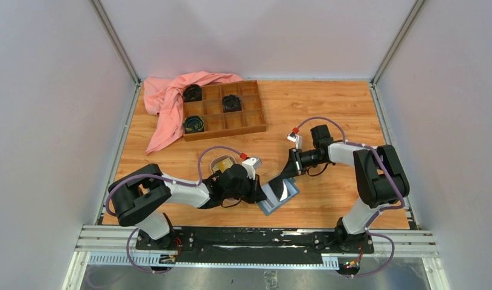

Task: Put the credit cards into the card holder
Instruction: Insert the credit card into the card holder.

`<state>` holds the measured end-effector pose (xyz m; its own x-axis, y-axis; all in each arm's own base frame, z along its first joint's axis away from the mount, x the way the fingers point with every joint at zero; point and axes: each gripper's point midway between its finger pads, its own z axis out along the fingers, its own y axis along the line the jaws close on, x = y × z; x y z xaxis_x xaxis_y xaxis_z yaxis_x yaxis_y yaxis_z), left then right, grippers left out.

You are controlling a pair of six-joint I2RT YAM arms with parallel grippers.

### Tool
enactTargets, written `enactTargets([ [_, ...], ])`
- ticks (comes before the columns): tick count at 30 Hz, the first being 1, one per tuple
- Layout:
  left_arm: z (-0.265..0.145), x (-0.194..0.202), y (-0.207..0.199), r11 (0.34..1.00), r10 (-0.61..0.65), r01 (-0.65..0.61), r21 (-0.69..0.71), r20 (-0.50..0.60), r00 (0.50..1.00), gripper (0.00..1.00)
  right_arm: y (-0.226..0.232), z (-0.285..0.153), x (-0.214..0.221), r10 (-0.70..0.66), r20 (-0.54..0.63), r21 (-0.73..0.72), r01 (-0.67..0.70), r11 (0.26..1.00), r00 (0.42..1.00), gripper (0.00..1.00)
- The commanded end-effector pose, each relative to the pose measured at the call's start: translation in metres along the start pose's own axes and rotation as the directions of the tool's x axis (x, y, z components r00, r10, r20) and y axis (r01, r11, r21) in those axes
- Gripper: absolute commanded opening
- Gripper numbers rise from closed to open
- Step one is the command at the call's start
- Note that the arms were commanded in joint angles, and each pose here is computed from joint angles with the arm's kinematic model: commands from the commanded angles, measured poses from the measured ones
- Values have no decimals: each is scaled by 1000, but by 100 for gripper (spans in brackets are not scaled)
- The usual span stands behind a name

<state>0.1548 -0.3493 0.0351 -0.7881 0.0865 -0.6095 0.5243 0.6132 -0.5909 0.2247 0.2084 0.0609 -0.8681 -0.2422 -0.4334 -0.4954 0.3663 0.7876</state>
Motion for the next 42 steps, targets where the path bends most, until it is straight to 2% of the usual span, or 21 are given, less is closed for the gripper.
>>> enactTargets([
  [1, -4, 19, 24, 995, 13, -18, -97, -54, 998, 0, -1, 6, 17, 42, -39, -3, -42, 999, 998, 0],
  [19, -3, 18, 23, 995, 18, -23, -92, -55, 998, 0, -10, 23, 34, 88, -144, 78, -77, 994, 986, 0],
  [30, -4, 15, 19, 996, 19, -23, -81, -47, 999, 1, -10, 32, 9, 145, -78, 64, -140, 988, 986, 0],
  [38, -5, 9, 15, 997, 15, -17, -76, -25, 1000, 4, -16, 39, 16, 209, -82, 48, -206, 977, 974, 0],
  [42, -6, 5, 14, 997, 14, -15, -75, -14, 1000, 6, -14, 37, 17, 218, -45, 36, -217, 976, 975, 0],
])
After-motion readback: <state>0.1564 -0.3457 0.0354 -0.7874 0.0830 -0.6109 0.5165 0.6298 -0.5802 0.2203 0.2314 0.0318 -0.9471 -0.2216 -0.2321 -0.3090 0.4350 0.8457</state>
